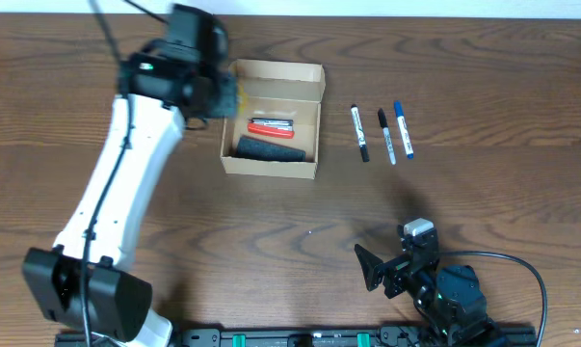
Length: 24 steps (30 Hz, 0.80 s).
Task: Pack container
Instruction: 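Carry the yellow tape roll with the left gripper into the box, then lower the tape roll into the box and release it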
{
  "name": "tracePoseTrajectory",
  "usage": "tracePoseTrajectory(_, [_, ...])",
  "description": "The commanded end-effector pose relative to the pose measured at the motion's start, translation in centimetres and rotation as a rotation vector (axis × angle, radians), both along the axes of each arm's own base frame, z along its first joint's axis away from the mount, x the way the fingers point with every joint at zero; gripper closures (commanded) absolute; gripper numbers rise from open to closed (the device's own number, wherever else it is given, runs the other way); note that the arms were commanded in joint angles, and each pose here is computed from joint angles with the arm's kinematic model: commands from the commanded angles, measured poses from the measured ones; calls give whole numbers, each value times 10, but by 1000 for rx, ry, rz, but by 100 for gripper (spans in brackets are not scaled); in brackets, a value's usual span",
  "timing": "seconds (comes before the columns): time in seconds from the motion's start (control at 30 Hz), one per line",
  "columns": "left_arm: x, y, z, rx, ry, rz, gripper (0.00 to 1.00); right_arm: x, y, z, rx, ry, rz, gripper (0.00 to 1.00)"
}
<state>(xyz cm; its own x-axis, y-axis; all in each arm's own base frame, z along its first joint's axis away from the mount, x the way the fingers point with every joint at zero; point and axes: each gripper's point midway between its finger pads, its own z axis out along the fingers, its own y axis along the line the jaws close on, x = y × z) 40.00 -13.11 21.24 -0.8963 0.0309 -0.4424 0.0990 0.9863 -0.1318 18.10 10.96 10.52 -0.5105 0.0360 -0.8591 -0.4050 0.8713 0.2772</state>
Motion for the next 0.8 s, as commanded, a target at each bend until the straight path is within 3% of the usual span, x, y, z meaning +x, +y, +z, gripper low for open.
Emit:
tracePoseTrajectory(0.0, [-8, -30, -10, 34, 15, -89, 94, -1, 2, 0, -9, -10, 14, 1])
tracePoseTrajectory(0.37, [-24, -93, -75, 124, 130, -237, 94, -1, 2, 0, -9, -10, 14, 1])
tracePoseTrajectory(0.77, [-18, -106, -130, 126, 221, -205, 95, -1, 2, 0, -9, -10, 14, 1])
